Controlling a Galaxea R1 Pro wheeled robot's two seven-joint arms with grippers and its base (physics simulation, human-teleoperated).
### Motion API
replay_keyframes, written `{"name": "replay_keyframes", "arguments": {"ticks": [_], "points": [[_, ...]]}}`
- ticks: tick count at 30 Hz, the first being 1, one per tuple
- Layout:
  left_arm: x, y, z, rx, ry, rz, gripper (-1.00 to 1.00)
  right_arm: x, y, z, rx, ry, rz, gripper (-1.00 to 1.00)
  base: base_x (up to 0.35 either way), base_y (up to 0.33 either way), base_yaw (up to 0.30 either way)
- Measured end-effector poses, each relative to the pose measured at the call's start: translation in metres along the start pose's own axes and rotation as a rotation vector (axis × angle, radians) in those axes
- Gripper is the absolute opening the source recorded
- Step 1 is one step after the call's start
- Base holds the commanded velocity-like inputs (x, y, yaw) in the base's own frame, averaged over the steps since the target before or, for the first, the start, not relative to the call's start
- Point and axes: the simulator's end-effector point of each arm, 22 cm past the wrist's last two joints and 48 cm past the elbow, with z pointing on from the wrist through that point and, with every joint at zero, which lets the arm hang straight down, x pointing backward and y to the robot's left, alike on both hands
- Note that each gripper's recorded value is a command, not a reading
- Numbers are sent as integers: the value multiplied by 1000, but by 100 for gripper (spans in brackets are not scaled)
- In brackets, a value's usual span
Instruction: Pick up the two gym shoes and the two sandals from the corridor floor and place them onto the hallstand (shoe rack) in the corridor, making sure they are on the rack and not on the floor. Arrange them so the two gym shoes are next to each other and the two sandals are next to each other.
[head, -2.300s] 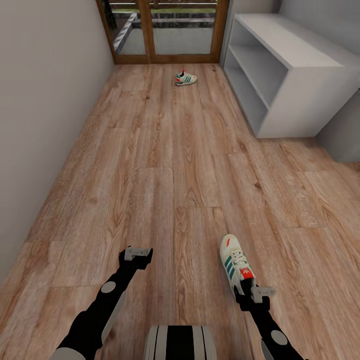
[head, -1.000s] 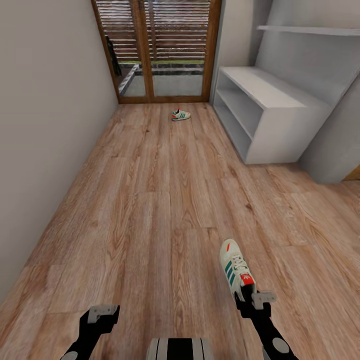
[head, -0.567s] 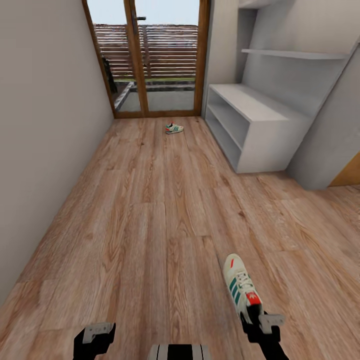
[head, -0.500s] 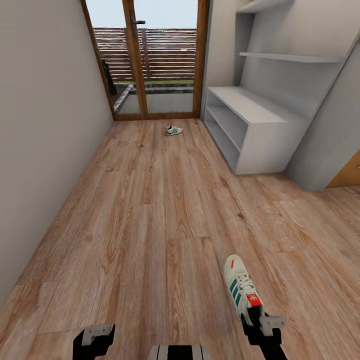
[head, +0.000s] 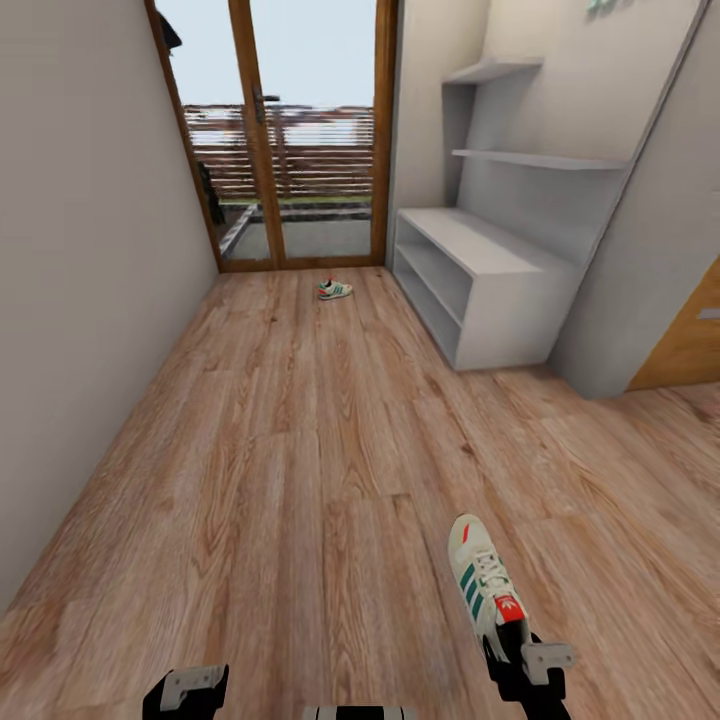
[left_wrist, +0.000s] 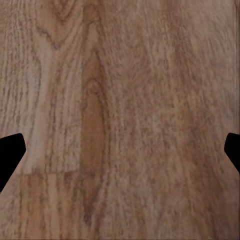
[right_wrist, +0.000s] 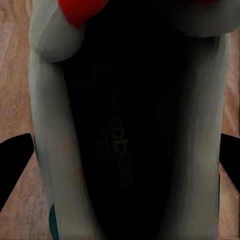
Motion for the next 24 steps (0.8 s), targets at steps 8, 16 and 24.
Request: {"name": "replay_keyframes", "arguments": {"ticks": [8, 16, 24], "points": [[-19, 0, -5, 1, -28, -5, 100, -18, -1, -4, 2, -23, 2, -100, 0, 0, -102], [-41, 1, -15, 0, -41, -5, 100, -40, -2, -11, 1, -34, 4, -100, 0, 0, -102], [-62, 0, -25, 2, -51, -6, 100, -57, 0, -19, -1, -32, 9, -100, 0, 0, -99]]}}
